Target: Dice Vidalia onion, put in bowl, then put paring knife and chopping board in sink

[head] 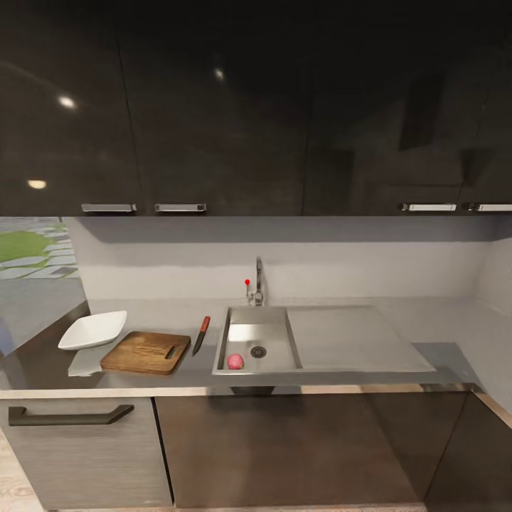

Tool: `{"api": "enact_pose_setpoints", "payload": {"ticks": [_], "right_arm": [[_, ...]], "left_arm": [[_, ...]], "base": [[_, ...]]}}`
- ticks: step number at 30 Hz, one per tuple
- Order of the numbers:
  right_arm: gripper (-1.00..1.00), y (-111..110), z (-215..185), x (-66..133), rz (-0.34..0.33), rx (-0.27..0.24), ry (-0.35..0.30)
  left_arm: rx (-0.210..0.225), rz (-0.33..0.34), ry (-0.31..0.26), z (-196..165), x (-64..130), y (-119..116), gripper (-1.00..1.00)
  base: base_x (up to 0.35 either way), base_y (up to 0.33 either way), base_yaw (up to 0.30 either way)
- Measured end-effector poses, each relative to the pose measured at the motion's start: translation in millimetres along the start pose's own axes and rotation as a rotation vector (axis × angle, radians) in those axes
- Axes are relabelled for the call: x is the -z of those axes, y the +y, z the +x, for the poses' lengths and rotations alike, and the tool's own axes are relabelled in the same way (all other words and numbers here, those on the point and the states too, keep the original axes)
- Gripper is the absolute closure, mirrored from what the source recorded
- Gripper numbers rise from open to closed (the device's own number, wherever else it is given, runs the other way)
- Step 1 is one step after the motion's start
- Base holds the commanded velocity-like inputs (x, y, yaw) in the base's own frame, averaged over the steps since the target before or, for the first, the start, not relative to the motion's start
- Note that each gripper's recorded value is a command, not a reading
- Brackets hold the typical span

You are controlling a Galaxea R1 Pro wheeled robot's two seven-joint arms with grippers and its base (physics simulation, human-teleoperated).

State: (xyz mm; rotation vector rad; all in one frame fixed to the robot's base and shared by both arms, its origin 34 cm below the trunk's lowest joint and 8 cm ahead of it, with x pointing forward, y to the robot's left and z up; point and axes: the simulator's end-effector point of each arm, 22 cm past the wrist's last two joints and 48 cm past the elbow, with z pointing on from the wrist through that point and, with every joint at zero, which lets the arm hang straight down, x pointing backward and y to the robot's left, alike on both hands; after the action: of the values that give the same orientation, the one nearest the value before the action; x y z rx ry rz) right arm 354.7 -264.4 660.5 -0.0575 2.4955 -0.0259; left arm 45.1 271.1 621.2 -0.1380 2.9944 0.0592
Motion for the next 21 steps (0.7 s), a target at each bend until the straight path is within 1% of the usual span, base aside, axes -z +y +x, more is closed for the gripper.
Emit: {"api": "enact_pose_setpoints", "payload": {"ticks": [1,4,6,7,8,10,12,13,14,15,17,18,19,20,21], "right_arm": [[-1.00,0.1,-0.1,0.0,0.000,0.000,-0.001],[-1.00,0.2,-0.3,0.0,0.000,0.001,-0.001],[-1.00,0.2,-0.8,-0.1,0.000,0.000,-0.002],[-1.00,0.2,-0.7,-0.1,0.000,0.000,-0.002],[-1.00,0.1,-0.7,-0.1,0.000,0.000,-0.002],[-1.00,0.0,-0.6,0.0,0.001,0.000,-0.002],[-1.00,-0.2,-1.3,-0.2,0.001,-0.001,-0.004],[-1.00,0.1,-1.4,-0.2,0.001,-0.001,-0.004],[-1.00,0.0,-1.5,-0.2,0.001,-0.001,-0.005],[-1.00,0.2,-1.6,-0.2,0.001,-0.001,-0.005],[-1.00,0.5,-1.8,-0.2,0.001,-0.001,-0.006],[-1.00,0.3,-1.8,-0.2,0.001,-0.001,-0.006],[-1.00,0.0,-2.5,-0.3,0.002,-0.001,-0.008],[-1.00,-0.2,-3.7,-0.4,0.002,-0.001,-0.013],[-1.00,-0.5,-4.4,-0.5,0.003,-0.001,-0.015]], "left_arm": [[0.000,-0.001,-0.030,-14.4,-0.9,0.8,-1.00],[-0.001,-0.007,-0.087,-42.3,-1.3,5.2,-1.00],[-0.004,-0.014,-0.151,-73.3,0.2,10.8,-1.00],[-0.005,-0.016,-0.187,-90.5,1.9,12.2,-1.00],[-0.006,-0.017,-0.205,-98.9,3.0,12.9,-1.00],[-0.006,-0.019,-0.265,-127.9,7.8,14.6,-1.00],[-0.010,-0.029,-0.336,-161.3,15.6,21.7,-1.00],[-0.012,-0.032,-0.356,-170.7,18.3,24.1,-1.00],[-0.014,-0.036,-0.395,-189.0,24.1,27.2,-1.00],[-0.016,-0.037,-0.416,-198.8,27.5,28.2,-1.00],[-0.017,-0.042,-0.485,-232.9,41.2,30.9,-1.00],[-0.015,-0.044,-0.500,-241.3,45.0,32.1,-1.00],[-0.006,-0.053,-0.532,-261.7,55.2,37.4,-1.00],[0.012,-0.066,-0.558,-289.5,71.6,44.4,-1.00],[0.015,-0.067,-0.575,-303.8,81.3,45.3,-1.00]], "base": [[0.000,0.000,0.000],[0.000,0.000,0.000],[0.000,0.000,0.000],[0.000,0.000,0.000],[0.000,0.000,0.000],[0.000,0.000,0.000],[0.000,0.000,0.000],[0.000,0.000,0.000],[0.000,0.000,0.000],[0.000,0.000,0.000],[0.000,0.000,0.000],[0.000,0.000,0.000],[0.000,0.000,0.000],[0.000,0.000,0.000],[0.000,0.000,0.000]]}}
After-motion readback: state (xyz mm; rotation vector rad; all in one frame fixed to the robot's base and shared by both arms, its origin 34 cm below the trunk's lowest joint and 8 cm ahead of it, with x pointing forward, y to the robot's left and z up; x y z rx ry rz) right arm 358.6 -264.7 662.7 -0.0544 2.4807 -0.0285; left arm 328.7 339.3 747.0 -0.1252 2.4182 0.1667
